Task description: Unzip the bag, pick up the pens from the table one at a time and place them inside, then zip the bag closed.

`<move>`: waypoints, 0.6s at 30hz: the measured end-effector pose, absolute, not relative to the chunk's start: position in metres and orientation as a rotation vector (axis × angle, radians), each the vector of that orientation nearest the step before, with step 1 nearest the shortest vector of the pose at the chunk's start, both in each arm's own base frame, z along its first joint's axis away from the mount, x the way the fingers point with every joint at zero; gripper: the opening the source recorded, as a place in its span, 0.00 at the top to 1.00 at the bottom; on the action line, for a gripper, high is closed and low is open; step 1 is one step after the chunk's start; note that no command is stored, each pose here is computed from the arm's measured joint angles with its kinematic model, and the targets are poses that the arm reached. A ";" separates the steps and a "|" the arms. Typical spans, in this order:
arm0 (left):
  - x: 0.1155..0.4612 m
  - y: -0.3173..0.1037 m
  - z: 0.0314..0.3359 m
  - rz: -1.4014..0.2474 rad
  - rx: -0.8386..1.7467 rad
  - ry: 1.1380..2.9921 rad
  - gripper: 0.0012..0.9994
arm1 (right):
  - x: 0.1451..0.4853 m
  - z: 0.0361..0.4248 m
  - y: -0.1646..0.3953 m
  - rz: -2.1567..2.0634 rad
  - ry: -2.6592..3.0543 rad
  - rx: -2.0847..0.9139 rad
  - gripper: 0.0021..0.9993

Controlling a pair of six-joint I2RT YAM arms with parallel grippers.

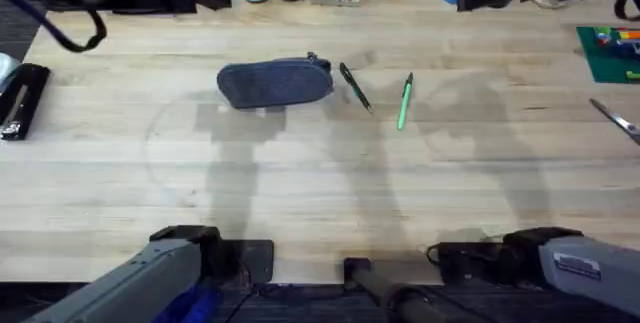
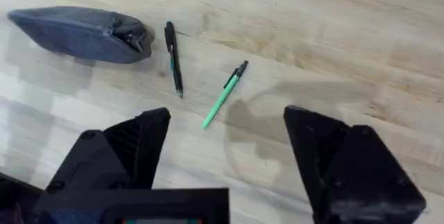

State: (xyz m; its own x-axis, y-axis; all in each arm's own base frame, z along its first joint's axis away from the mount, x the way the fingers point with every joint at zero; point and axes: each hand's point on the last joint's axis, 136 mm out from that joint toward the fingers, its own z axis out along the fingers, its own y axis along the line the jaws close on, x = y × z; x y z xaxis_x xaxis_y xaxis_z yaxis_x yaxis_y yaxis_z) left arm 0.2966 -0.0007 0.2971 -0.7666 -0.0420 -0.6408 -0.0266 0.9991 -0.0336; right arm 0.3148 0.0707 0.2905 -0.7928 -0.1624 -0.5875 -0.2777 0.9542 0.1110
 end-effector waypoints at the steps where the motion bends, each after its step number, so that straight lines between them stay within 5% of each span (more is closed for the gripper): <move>1: 0.298 -0.001 0.294 -0.033 -0.046 2.456 0.01 | 0.317 0.291 0.071 0.255 2.502 -0.311 0.00; 18: 0.305 -0.004 0.284 -0.053 -0.041 2.492 0.01 | 0.330 0.297 0.073 0.253 2.482 -0.315 0.00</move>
